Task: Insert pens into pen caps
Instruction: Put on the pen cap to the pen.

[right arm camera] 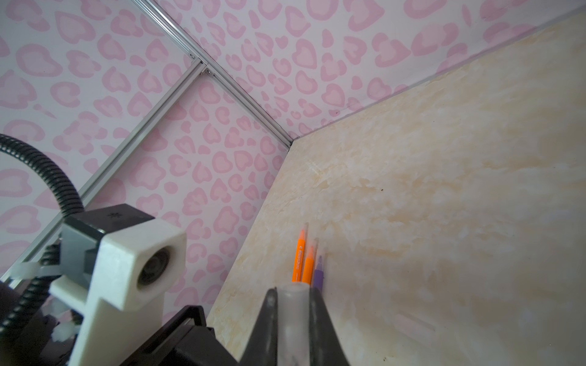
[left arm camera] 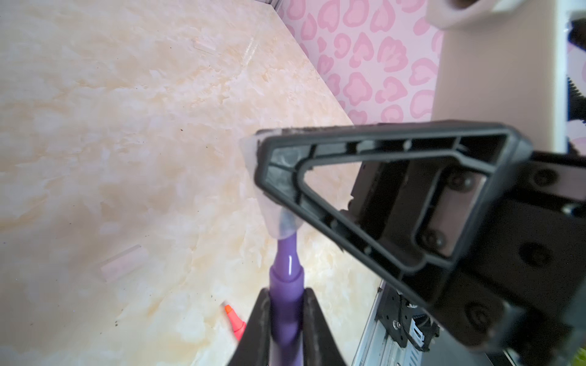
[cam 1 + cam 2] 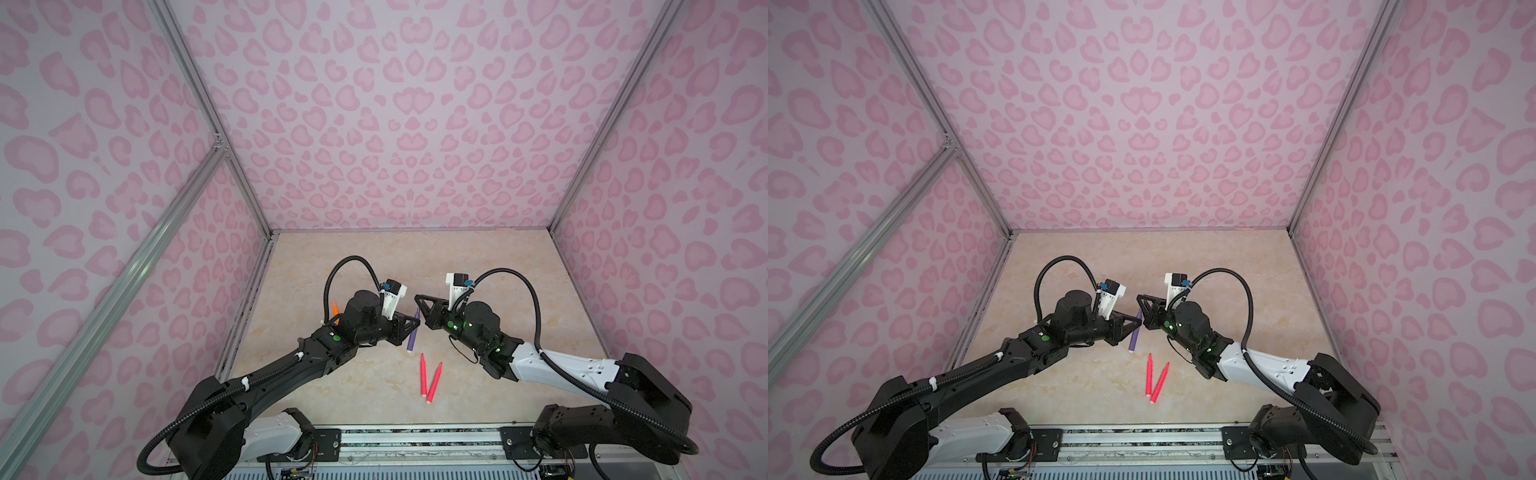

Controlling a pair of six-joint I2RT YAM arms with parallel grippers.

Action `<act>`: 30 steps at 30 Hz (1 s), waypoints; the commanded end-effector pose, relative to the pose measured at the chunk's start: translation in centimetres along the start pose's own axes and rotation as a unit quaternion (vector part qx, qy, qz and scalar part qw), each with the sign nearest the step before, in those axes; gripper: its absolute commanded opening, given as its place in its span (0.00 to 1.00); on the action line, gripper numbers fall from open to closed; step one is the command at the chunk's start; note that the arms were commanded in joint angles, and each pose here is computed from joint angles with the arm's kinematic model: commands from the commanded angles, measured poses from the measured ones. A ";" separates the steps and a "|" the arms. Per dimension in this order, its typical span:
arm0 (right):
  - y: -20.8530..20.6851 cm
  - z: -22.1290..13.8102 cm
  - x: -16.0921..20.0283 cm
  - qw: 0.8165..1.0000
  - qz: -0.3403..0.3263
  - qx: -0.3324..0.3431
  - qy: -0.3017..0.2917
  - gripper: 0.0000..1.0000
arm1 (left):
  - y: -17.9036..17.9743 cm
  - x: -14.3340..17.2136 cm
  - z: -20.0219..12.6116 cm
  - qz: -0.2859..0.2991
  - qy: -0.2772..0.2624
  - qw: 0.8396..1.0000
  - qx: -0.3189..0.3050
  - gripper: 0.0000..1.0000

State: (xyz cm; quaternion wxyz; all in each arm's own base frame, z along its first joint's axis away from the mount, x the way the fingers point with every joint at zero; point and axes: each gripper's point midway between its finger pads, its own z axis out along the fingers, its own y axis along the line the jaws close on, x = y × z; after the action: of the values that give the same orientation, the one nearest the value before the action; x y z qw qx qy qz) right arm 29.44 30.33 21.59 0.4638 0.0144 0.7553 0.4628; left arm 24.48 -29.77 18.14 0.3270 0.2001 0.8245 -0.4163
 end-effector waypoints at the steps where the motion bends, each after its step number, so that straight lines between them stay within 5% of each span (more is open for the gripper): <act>1: 0.2 -0.3 -0.6 1.000 0.002 0.000 -0.018 0.00 | 0.0 -0.5 -0.2 0.005 -0.009 1.000 -0.002 0.03; 30: 1.0 -0.9 2.6 1.000 0.005 -0.002 -0.029 0.00 | 1.0 -2.3 -2.2 -0.053 -0.059 0.997 0.024 0.03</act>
State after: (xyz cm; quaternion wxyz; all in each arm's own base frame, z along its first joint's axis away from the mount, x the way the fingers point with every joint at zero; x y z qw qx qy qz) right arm 27.07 31.91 20.78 0.4742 0.0232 0.7433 0.4713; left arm 24.11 -27.92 18.34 0.2996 0.1623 0.8186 -0.4623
